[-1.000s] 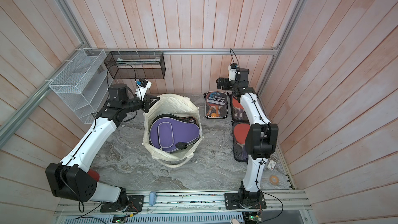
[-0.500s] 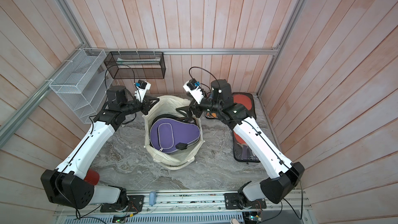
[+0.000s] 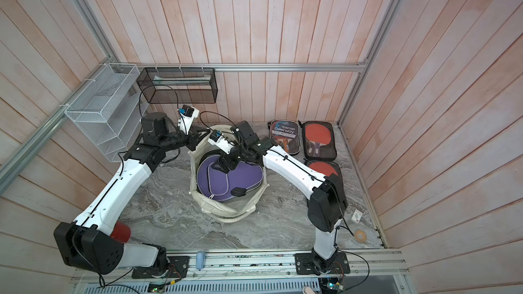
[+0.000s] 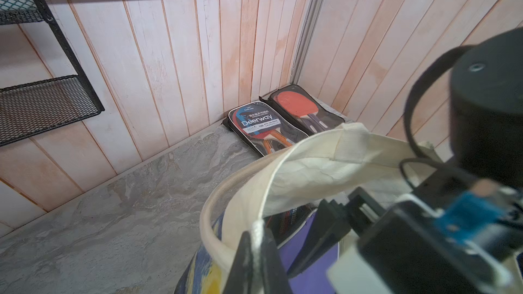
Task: Remove the ping pong set from the canvas bag
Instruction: Pick up the ping pong set from the canvas bag.
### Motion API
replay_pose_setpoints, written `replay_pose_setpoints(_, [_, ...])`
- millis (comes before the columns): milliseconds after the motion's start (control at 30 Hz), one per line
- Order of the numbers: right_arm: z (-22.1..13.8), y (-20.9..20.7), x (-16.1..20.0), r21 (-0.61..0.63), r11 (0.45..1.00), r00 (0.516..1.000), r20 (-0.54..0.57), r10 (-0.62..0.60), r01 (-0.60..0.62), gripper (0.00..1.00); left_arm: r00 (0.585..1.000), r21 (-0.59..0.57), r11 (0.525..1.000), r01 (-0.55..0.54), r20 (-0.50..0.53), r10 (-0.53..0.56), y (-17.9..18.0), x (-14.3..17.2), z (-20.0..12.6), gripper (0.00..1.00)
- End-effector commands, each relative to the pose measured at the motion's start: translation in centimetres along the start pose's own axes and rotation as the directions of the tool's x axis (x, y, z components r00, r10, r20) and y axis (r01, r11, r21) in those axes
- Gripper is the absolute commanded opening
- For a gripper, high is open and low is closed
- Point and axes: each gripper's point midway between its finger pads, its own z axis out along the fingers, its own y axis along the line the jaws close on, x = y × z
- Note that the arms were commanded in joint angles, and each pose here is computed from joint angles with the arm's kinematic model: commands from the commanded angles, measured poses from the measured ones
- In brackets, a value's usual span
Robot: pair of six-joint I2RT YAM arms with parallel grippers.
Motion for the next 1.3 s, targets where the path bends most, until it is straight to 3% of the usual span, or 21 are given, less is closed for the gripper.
replay_pose_setpoints(0, [0.5, -2.2, -0.5, 0.079, 0.997, 1.0, -0.014, 0.01, -0.009, 0.75, 0.992, 0.024, 0.997, -0.071, 0.106, 0.068, -1.1, -3.4, -0.6, 0.0])
replay_pose_setpoints(300, [3.1, -6.8, 2.1, 0.137, 0.983, 0.99, -0.05, 0.132, -0.124, 0.75, 0.992, 0.034, 0.997, -0.074, 0.106, 0.07, -1.2, -3.2, -0.5, 0.0])
replay_pose_setpoints(533, [5.3, -6.1, 4.8, 0.026, 0.986, 0.979, -0.118, 0.166, -0.164, 0.74, 0.992, 0.04, 0.997, -0.072, 0.107, 0.067, -1.3, -3.1, -0.4, 0.0])
replay_pose_setpoints(667, [6.0, -5.2, 5.3, -0.04, 0.983, 0.976, -0.13, 0.175, -0.182, 0.54, 0.992, 0.04, 0.997, -0.073, 0.107, 0.069, -1.3, -3.1, -0.4, 0.0])
replay_pose_setpoints(833, [5.9, -5.3, 5.4, -0.042, 0.983, 0.975, -0.135, 0.174, -0.181, 0.2, 0.992, 0.038, 0.997, -0.074, 0.106, 0.07, -1.3, -3.1, -0.4, 0.0])
replay_pose_setpoints(967, [5.0, -5.4, 4.7, -0.03, 0.986, 0.98, -0.117, 0.162, -0.166, 0.0, 0.992, 0.038, 0.997, -0.073, 0.105, 0.069, -1.2, -3.1, -0.4, 0.0])
replay_pose_setpoints(1267, [0.9, -5.6, 0.5, 0.047, 0.995, 0.995, -0.027, 0.094, -0.092, 0.0, 0.993, 0.03, 0.997, -0.068, 0.1, 0.065, -0.9, -3.0, -0.1, 0.0])
